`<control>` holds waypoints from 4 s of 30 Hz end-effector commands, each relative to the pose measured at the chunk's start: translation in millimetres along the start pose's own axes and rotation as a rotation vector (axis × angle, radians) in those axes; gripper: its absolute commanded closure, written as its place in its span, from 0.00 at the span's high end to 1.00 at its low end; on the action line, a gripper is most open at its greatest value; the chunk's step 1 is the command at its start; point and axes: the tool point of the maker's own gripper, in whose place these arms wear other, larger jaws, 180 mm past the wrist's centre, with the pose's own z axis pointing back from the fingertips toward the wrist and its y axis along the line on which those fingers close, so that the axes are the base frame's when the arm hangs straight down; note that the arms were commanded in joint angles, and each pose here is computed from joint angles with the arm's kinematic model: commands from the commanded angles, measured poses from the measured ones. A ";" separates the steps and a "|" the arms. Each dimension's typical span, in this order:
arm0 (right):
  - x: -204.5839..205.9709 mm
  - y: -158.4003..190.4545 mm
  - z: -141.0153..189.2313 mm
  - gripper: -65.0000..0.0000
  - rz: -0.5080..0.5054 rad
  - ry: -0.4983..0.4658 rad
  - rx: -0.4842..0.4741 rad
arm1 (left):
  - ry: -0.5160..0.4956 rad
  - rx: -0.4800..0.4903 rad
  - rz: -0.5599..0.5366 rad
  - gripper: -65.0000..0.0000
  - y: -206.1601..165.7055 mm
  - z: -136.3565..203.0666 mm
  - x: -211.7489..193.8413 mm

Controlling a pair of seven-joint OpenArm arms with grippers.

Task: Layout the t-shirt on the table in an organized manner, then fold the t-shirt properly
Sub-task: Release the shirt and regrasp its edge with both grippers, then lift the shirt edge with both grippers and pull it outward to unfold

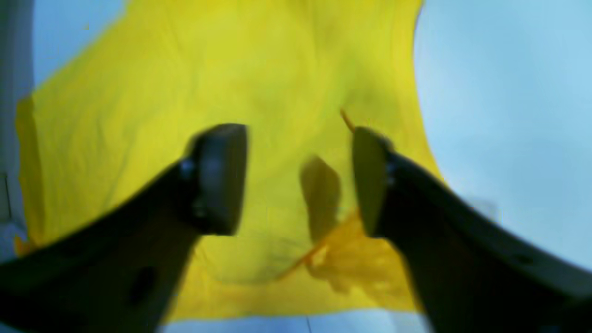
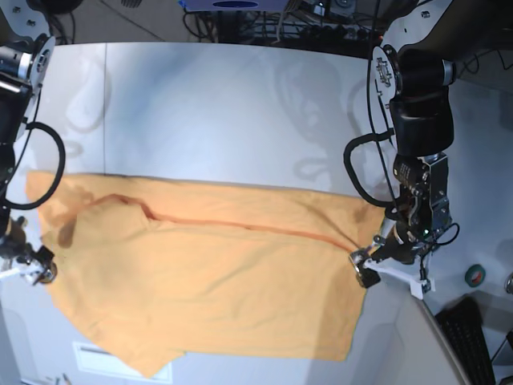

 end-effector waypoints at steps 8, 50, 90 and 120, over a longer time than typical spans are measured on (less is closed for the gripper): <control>26.9 -24.2 62.5 0.68 -0.070 -0.235 -0.018 | -0.062 -0.025 0.042 0.99 13.0 32.0 -21.9; -128.4 -108.5 7.3 0.55 -0.636 0.011 -0.177 | -0.003 -0.071 0.262 0.99 46.0 98.2 -94.8; -142.0 -112.1 -2.6 0.00 -0.677 0.045 -0.196 | 0.116 -0.020 0.398 0.61 43.7 30.2 -106.0; -97.8 -105.1 -4.1 0.00 -0.605 -0.025 -0.164 | 0.060 -0.053 0.389 0.00 32.2 23.6 -71.1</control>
